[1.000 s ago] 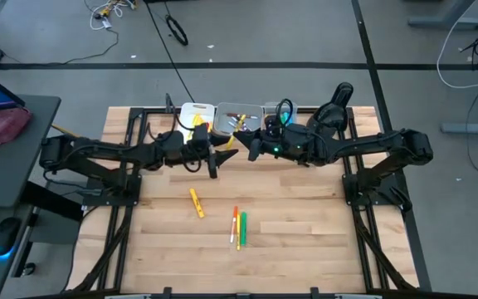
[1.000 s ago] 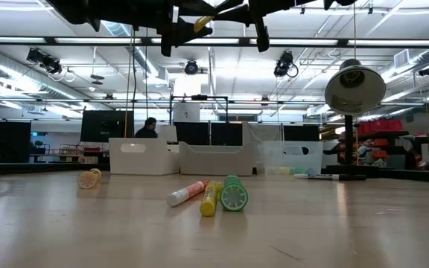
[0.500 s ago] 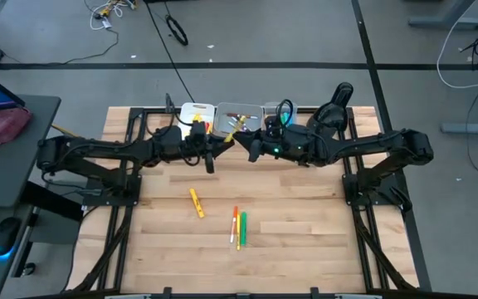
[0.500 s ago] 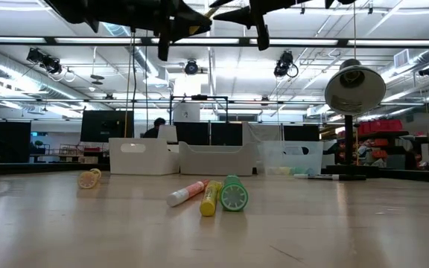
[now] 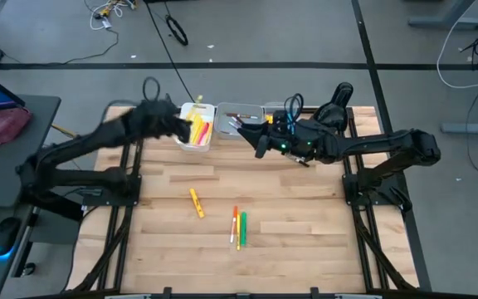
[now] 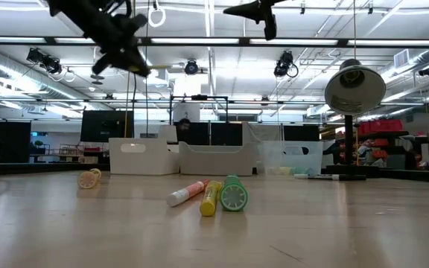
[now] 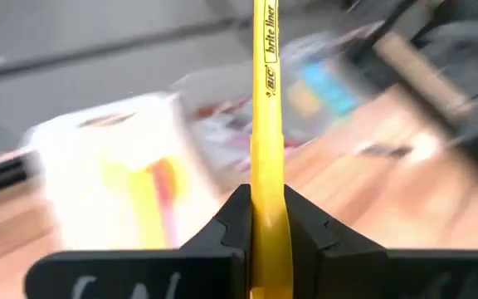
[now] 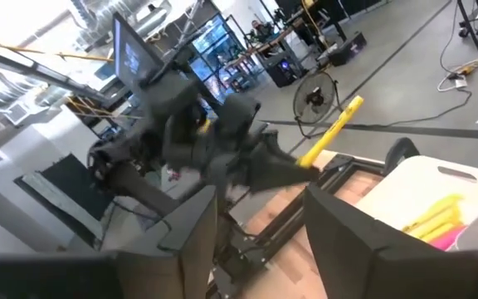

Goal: Pick & Place Markers
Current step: Put the yellow pen into the white bin

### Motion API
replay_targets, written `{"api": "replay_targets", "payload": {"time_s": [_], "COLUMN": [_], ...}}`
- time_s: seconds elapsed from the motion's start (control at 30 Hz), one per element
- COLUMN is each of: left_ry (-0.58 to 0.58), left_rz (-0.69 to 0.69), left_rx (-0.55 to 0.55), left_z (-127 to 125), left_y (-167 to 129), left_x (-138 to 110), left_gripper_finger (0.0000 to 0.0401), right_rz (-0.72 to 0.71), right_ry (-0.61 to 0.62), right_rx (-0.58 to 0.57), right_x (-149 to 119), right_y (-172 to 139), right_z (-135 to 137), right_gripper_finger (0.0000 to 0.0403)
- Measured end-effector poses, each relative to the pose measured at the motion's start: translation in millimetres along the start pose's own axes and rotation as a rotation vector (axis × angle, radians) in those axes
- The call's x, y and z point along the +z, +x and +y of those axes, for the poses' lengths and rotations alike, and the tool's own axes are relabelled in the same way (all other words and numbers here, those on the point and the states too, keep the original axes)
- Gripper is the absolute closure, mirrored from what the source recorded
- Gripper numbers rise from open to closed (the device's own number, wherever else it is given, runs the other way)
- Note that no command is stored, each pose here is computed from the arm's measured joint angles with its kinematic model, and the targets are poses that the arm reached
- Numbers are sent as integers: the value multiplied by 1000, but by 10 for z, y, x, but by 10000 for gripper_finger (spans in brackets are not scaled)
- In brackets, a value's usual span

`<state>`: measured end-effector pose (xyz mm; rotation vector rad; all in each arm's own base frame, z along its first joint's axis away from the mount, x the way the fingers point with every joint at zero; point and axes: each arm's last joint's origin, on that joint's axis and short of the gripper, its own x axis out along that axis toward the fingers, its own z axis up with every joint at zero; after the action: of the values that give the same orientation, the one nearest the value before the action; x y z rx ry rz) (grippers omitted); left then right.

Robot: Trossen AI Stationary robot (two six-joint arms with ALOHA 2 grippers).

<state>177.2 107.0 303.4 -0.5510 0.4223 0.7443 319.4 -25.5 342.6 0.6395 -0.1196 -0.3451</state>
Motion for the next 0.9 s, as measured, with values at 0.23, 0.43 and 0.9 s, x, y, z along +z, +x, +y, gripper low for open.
{"api": "replay_targets", "payload": {"time_s": [0.23, 0.43, 0.9], "left_ry": [-60, -102, -129], "left_rz": [435, 708, 802], "left_rx": [82, 157, 246], "left_z": [520, 854, 1094], "left_y": [290, 832, 1363], "left_x": [281, 184, 74], "left_gripper_finger": [363, 359, 338], "right_rz": [20, 32, 86], "right_ry": [-4, 17, 49], "right_rx": [-16, -23, -15], "right_x": [-58, -73, -178], "right_y": [40, 39, -2], "right_z": [-28, -32, 45], "right_gripper_finger": [236, 244, 246]}}
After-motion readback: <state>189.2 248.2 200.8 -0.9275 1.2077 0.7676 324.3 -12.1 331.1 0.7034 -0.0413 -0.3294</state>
